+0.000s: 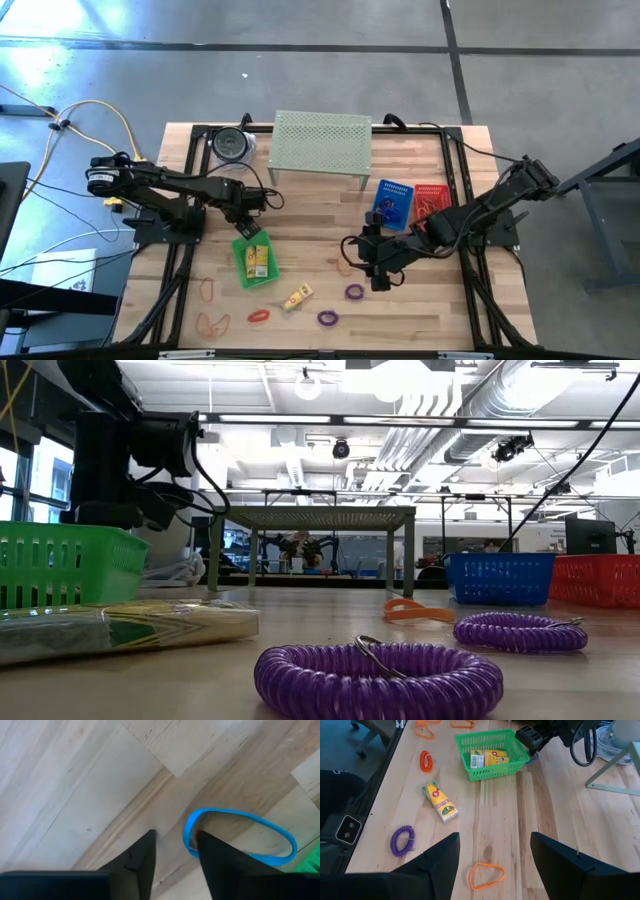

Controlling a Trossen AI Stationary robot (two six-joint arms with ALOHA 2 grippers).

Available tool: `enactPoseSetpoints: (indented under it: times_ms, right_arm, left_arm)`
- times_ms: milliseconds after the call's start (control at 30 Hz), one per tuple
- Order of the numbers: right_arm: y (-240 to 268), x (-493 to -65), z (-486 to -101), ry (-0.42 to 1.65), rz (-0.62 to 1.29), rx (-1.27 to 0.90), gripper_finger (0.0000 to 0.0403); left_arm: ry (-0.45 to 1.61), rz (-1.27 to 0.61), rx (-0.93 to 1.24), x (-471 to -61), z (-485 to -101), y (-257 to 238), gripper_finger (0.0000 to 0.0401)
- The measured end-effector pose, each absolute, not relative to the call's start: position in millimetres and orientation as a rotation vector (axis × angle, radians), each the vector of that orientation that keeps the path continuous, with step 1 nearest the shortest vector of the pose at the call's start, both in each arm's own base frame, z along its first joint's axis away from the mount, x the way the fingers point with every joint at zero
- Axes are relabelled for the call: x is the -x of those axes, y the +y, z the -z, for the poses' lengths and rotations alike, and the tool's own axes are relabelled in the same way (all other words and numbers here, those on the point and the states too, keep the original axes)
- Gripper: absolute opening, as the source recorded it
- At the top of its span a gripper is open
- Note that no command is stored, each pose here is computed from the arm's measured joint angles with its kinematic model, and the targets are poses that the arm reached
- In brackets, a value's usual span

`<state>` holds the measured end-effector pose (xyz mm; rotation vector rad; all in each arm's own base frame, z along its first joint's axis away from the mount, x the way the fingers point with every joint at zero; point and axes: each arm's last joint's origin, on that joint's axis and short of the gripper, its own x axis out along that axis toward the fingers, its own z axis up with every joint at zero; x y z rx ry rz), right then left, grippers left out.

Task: Pick & Place Office Desk Supplies
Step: Put the blue rubber band into the red bin

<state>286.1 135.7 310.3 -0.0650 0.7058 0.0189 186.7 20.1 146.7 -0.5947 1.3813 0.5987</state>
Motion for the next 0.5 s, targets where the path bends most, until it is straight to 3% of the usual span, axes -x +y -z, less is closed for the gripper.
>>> enactPoseSetpoints:
  times_ms: [333,500]
  right_arm:
    - [135.7,-286.1,-310.3,0.706,-0.019,0.065,0.0232]
    - [136.6,-287.2,-311.7,0.688,-0.024,0.055,0.0232]
  left_arm:
    - [1.380,-0.598,0.563,-186.7,-146.4,20.7,0.0014]
    - [1.382,-0.589,0.551,-185.9,-147.3,20.7,0.0002]
